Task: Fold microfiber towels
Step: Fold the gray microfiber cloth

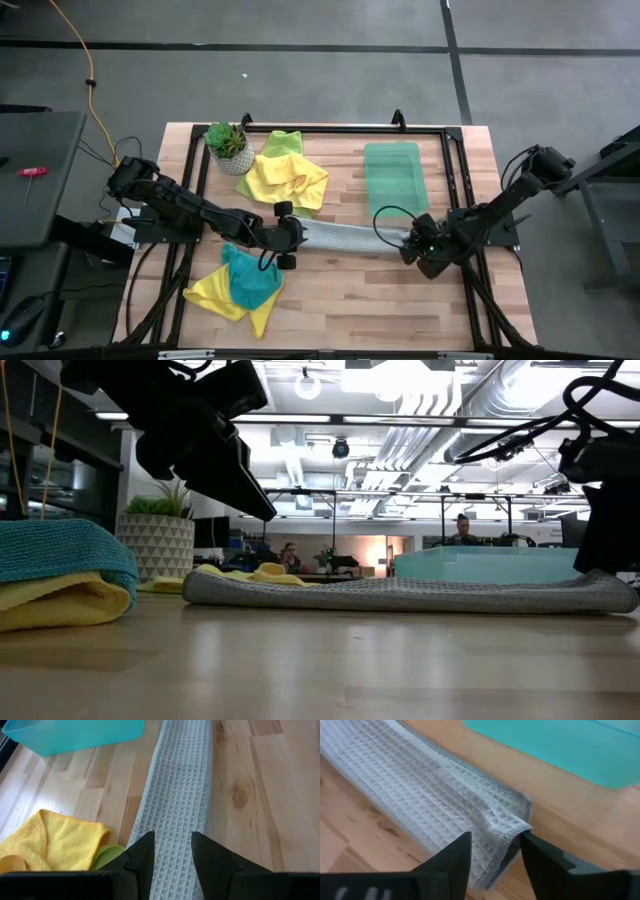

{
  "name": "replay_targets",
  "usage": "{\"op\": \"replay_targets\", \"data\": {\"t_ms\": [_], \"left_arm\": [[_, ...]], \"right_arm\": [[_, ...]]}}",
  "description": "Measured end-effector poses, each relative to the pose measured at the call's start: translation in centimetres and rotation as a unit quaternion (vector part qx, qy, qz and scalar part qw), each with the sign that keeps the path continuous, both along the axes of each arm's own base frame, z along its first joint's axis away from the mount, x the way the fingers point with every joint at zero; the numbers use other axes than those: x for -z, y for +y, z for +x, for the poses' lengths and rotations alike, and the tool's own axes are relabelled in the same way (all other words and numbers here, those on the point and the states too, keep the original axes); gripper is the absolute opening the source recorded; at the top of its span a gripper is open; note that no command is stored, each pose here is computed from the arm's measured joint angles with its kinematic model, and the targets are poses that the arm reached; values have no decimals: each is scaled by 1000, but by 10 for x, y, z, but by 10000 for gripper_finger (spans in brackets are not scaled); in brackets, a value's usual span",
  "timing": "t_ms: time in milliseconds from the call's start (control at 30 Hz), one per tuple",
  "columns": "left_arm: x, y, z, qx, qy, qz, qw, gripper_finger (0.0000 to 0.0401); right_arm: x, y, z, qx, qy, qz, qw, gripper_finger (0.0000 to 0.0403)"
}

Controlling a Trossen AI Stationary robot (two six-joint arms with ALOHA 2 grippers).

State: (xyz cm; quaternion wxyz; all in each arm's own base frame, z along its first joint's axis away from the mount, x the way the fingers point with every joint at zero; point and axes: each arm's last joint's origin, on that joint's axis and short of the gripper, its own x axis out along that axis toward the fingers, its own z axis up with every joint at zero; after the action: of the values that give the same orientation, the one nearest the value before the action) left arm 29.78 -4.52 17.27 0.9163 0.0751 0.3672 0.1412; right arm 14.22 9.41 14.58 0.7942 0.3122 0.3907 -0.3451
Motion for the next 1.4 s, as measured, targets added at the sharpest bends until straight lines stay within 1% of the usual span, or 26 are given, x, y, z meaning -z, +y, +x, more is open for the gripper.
{"op": "replay_targets", "data": {"t_ms": [100,200,233,267,367,533,667,767,900,1133,1200,1267,1400], "left_arm": [[0,0,0,0,0,0,1000,118],[0,0,0,0,0,0,1000,118],[0,0,0,0,0,0,1000,118],[0,0,0,0,0,0,1000,118],[0,0,0,0,1,0,1000,118],[0,0,0,0,3,1,1000,118],[1,1,-1,-4,7,-1,1000,118],[1,1,-1,-7,8,-3,1000,118],[3,1,-3,-17,16,-10,1000,118],[7,3,-8,-42,38,-9,998,118],[8,3,-9,-43,46,-8,998,118],[8,3,-10,-43,51,-7,998,118],[8,4,-10,-43,52,-6,998,118]], "right_arm": [[0,-2,2,-3,4,-7,1000,102],[0,-6,4,-3,9,-12,1000,28],[0,-7,4,-4,11,-15,1000,15],[0,-8,5,-5,14,-16,1000,10],[0,-11,7,-2,19,-17,1000,22],[-2,-13,9,-10,22,-30,999,4],[-8,-16,11,-1,16,-65,998,2],[-9,-21,10,32,5,-91,995,2],[-8,-24,11,46,14,-80,996,2],[-8,-29,13,81,3,-76,994,2],[-8,-31,14,88,3,-76,993,8],[-8,-34,15,95,4,-76,993,23],[-8,-37,17,99,7,-73,992,75]]}}
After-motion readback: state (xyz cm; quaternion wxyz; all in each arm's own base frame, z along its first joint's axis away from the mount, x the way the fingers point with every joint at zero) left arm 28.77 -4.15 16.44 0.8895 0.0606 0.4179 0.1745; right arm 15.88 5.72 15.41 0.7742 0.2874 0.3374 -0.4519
